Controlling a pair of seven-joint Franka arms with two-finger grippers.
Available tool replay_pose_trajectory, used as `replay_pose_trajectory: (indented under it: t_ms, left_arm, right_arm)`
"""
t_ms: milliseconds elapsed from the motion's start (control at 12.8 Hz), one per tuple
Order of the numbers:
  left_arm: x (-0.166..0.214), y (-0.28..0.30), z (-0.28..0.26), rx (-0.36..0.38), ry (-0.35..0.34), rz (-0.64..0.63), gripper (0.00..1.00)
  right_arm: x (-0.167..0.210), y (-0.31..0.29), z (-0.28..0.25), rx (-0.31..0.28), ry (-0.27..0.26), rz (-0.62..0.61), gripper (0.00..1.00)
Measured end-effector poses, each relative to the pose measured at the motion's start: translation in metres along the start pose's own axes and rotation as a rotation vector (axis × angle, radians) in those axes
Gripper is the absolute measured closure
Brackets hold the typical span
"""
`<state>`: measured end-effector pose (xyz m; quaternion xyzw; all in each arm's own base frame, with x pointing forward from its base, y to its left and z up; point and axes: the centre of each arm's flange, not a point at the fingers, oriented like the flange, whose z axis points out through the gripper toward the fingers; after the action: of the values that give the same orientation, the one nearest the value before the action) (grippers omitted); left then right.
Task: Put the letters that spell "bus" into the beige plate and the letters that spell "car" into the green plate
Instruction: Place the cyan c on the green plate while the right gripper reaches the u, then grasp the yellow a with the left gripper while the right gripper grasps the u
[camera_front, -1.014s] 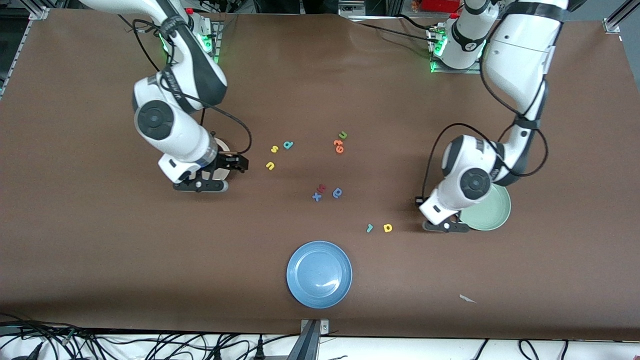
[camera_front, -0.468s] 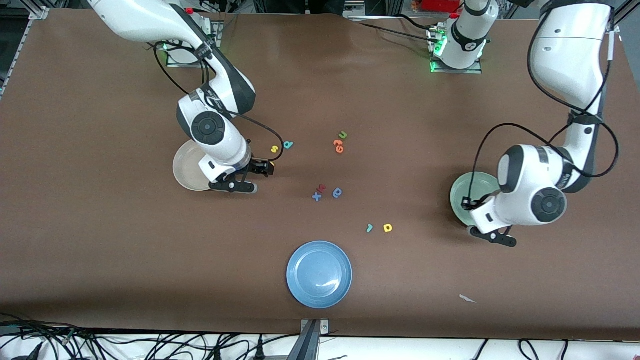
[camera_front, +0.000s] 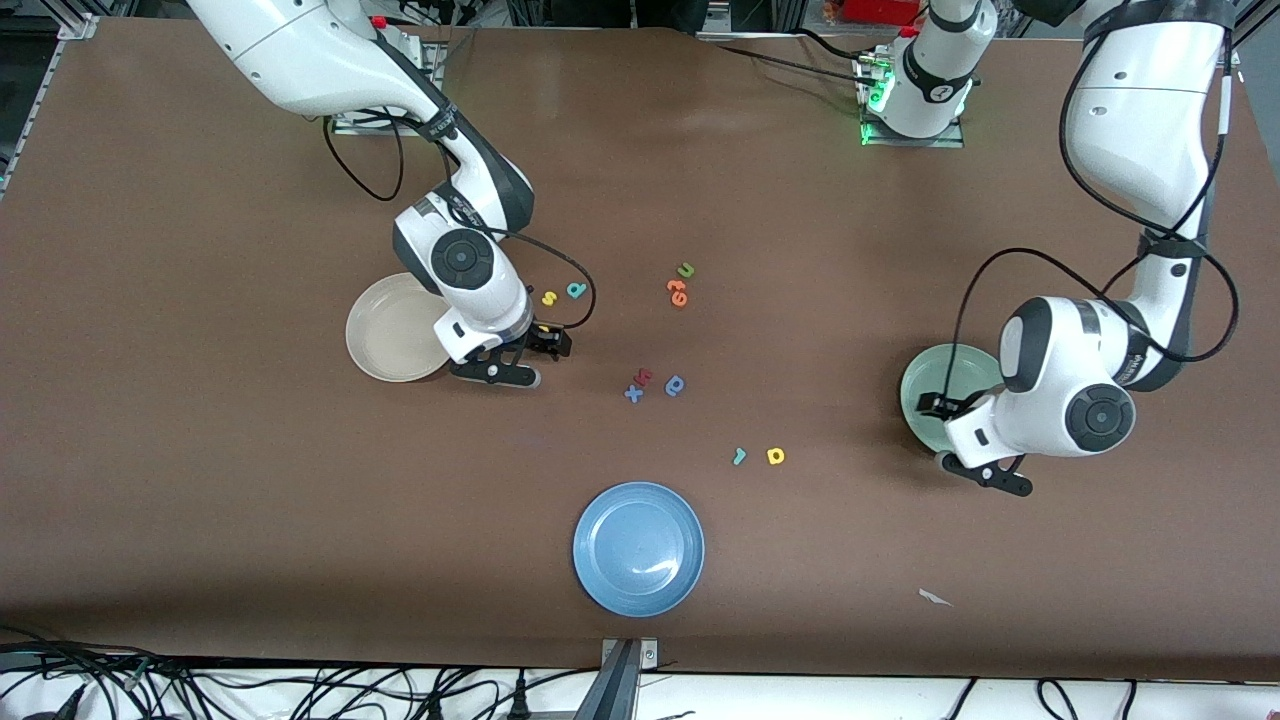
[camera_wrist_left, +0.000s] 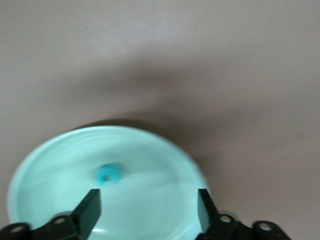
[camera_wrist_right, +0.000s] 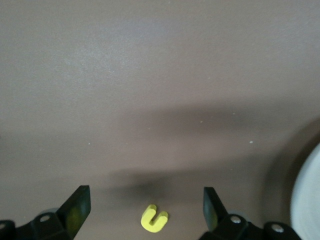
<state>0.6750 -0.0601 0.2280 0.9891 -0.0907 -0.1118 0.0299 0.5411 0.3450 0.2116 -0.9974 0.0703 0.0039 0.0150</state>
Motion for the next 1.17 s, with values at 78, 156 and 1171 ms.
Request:
replay_pose_trajectory:
  t_ms: [78, 156, 1171]
  left_arm:
    - [0.005, 0.023, 0.001, -0.02, 0.013, -0.072, 0.0]
    - [0.012, 0.048, 0.005, -0.025, 0.03, -0.133, 0.0]
    - [0.07, 0.204, 0.056, -0.086, 0.178, -0.72, 0.0]
  right_arm:
    - [-0.002, -0.002, 0.004, 0.003, 0.001, 0.004, 0.0]
    - [-0.004, -0.004, 0.008, 0.005, -0.001, 0.008, 0.0]
    - [-0.053, 0.01, 0.043, 0.039, -0.003, -0.023, 0.22]
